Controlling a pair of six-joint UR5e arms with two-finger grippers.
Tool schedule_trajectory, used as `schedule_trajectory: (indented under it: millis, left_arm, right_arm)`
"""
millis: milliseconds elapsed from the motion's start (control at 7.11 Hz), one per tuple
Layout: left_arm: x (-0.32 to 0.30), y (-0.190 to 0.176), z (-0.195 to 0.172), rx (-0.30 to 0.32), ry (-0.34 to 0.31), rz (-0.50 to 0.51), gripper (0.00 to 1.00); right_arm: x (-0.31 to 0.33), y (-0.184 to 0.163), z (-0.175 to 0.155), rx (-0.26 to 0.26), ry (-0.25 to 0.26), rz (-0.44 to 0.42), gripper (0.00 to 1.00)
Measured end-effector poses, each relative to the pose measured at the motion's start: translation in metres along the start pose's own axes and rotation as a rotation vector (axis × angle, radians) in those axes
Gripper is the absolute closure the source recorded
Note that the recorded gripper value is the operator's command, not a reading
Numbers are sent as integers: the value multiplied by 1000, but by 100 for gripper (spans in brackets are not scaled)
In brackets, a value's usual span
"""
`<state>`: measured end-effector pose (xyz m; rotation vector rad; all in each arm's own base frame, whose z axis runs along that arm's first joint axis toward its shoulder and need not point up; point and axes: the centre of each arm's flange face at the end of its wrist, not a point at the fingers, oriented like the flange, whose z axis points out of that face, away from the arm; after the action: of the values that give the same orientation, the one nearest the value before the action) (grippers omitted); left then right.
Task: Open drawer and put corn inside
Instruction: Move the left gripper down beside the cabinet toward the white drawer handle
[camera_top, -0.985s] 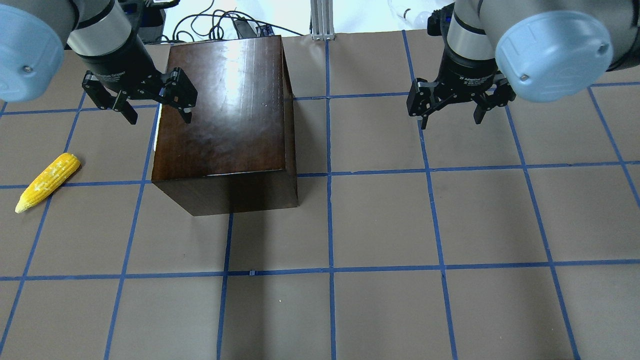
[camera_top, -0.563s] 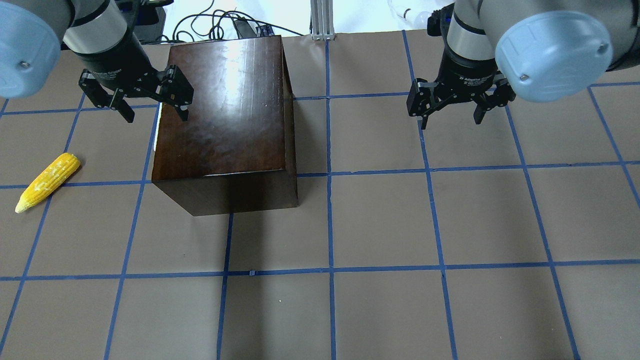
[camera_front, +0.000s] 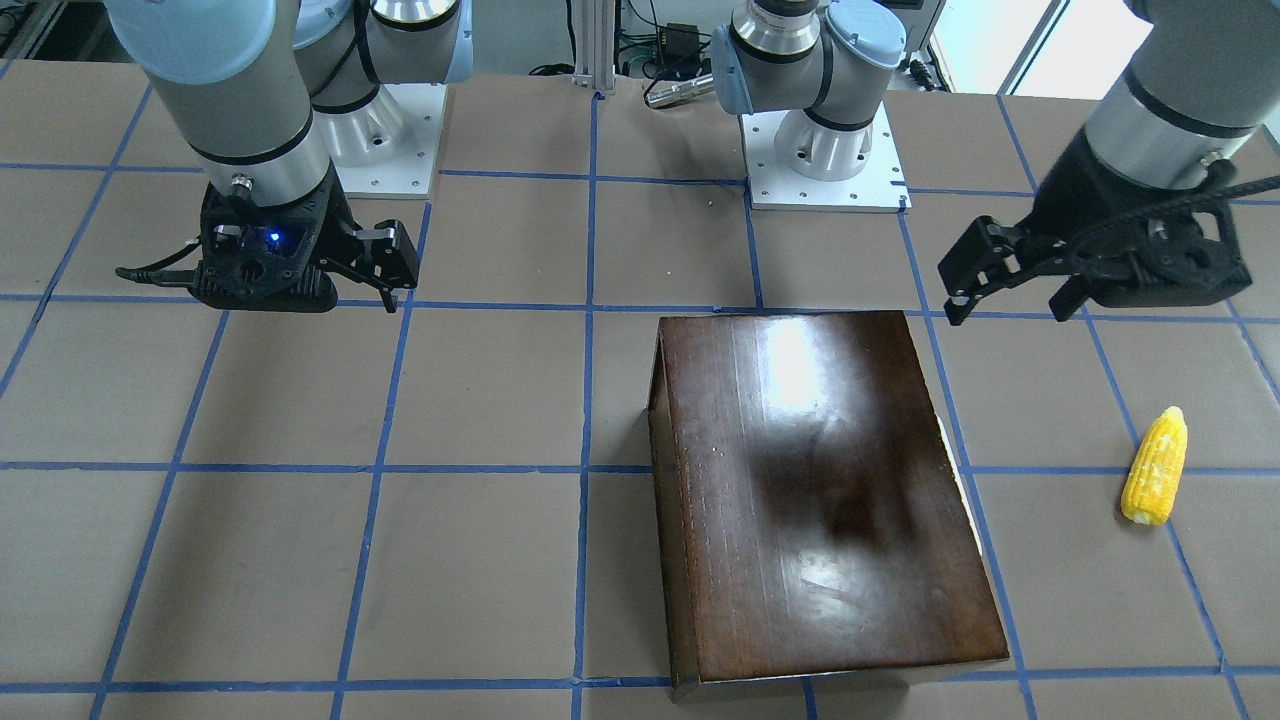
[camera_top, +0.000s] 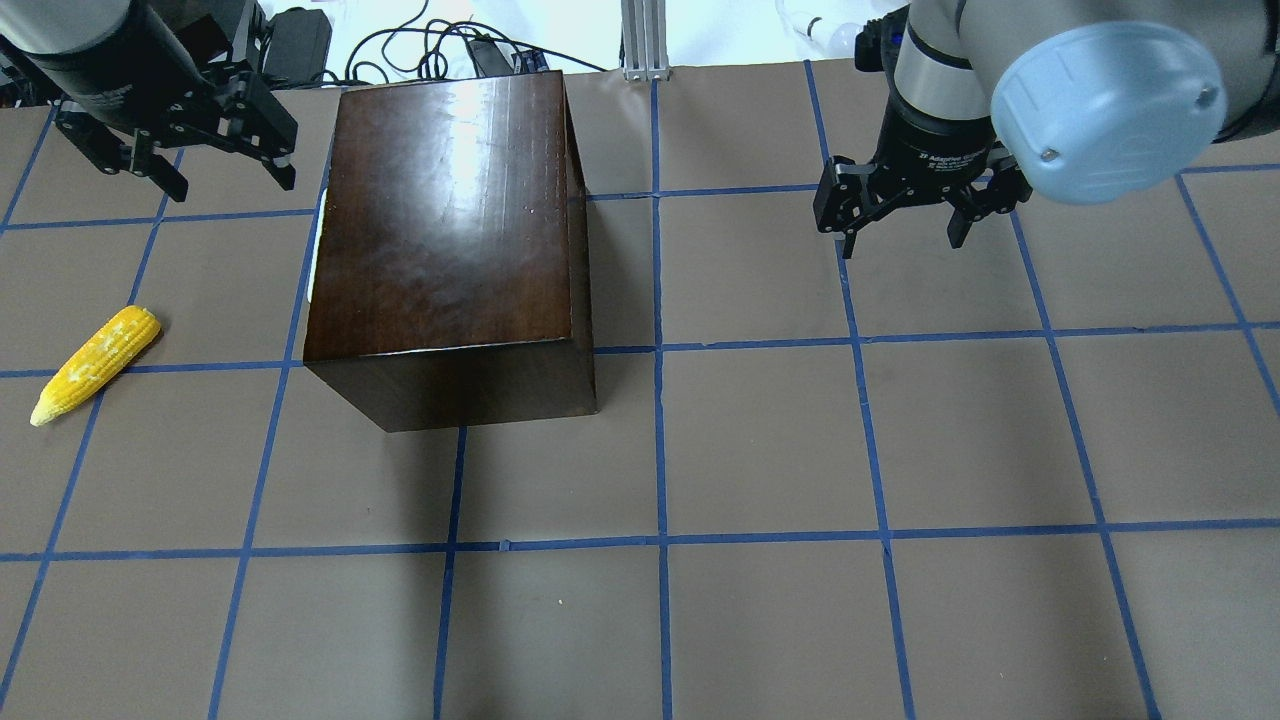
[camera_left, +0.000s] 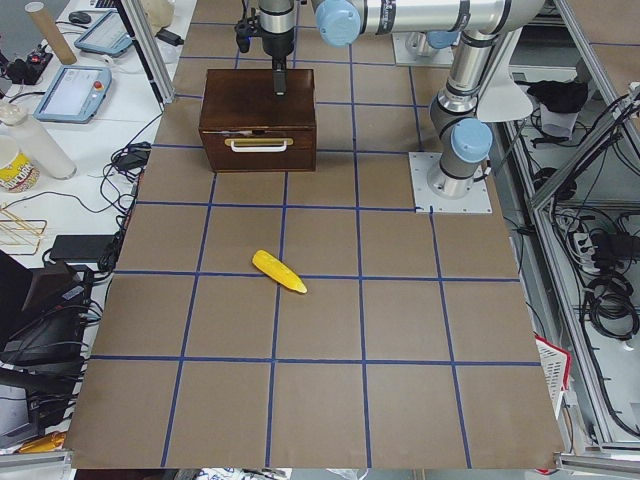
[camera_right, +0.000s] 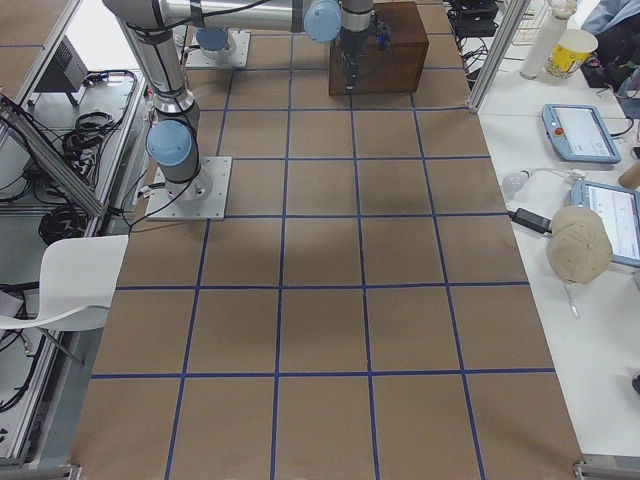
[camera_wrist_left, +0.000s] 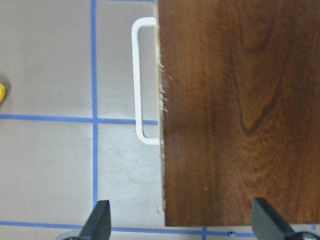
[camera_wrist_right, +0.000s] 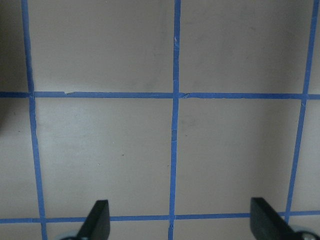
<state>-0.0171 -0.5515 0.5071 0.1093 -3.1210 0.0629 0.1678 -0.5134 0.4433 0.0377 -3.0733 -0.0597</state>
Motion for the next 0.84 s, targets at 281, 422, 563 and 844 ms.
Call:
schedule_trajectory:
  millis: [281, 422, 563, 844]
  left_arm:
    - [-57, -23, 17, 7, 20, 18, 0]
    - [-87, -35, 32, 10, 26, 44, 0]
    - [-110, -47, 52, 9, 54, 70, 0]
    - [-130, -71, 94, 27, 132, 82, 0]
  right_arm:
    - [0, 0, 0, 0, 1, 0, 0]
    - [0, 0, 0, 0, 0, 0, 0]
    - [0, 0, 0, 0, 1, 0, 0]
    - [0, 0, 0, -1, 0, 0, 0]
